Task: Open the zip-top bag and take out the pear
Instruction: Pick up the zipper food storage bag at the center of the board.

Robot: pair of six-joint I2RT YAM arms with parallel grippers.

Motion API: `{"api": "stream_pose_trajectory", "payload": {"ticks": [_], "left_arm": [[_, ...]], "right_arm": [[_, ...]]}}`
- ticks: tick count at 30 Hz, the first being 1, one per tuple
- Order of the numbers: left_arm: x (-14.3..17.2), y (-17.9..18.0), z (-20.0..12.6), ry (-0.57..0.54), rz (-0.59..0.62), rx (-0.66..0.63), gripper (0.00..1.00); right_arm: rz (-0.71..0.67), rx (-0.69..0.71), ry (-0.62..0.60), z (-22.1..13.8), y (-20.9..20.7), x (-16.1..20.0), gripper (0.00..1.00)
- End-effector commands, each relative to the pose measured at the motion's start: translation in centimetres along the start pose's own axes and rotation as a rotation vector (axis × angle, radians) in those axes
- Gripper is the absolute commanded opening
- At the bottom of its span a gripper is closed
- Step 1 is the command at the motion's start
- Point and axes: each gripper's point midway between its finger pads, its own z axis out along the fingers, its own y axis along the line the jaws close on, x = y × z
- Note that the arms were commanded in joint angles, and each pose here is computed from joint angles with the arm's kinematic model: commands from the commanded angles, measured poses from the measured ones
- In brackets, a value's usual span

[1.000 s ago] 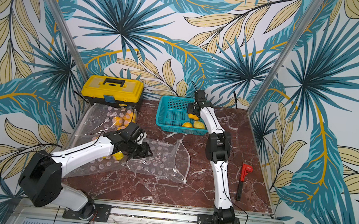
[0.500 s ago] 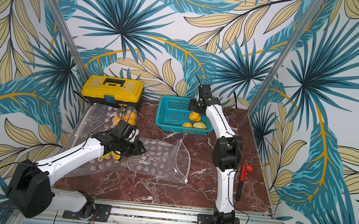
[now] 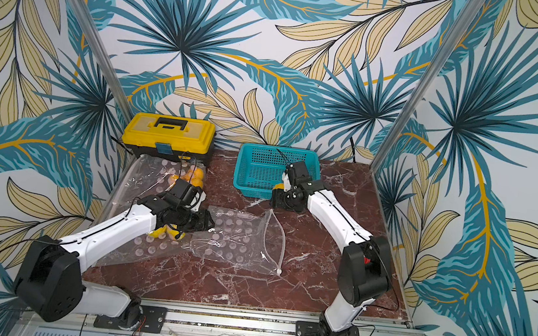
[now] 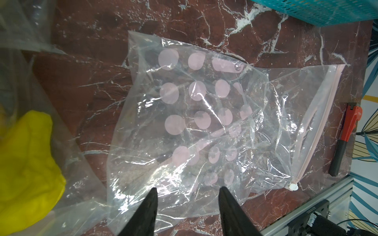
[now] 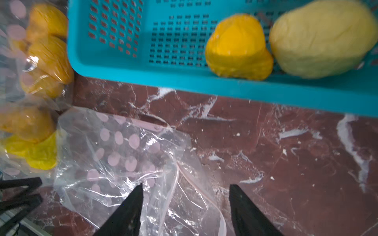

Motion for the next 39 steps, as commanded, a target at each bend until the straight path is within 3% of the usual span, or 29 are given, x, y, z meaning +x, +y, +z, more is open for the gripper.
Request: {"api": "stream_pose_trajectory", "payload": {"ticks": [1,9,19,22,29,39], "left_arm": [[0.1,0.4,0.4,0.005,0.014,-0.001,0.50],[0.8,0.8,0.5,0.005,0.004,0.000,0.50],[1.2,1.7,0.6,-0.003,-0.009,-0.006,0.50],[1.1,2.0,0.6,-0.006,-0.012,-0.015,0.50],[0.7,3.1,0.3,-0.025,-0.029,-0.033,0.50],[-0.8,3.4,-0.3,-0.060,-0.027,-0.038,0.50]], "right_arm": [[-0.017,-0.067,-0.038,1.0,0.8,-0.1,0.67],[-0.027,-0.134,0.002,4.9,1.5,0.6,0.59],[-0.027,-0.028,0.047,3.9,-0.7,2.7,0.14],[-0.005,0.067,0.030,2.4,-2.4,3.2,0.08],[0.095,0.215,0.007,-2.5,-6.9,5.0,0.06],[0.452,0.429,-0.156,-11.7,-17.8,7.7,0.06]]}}
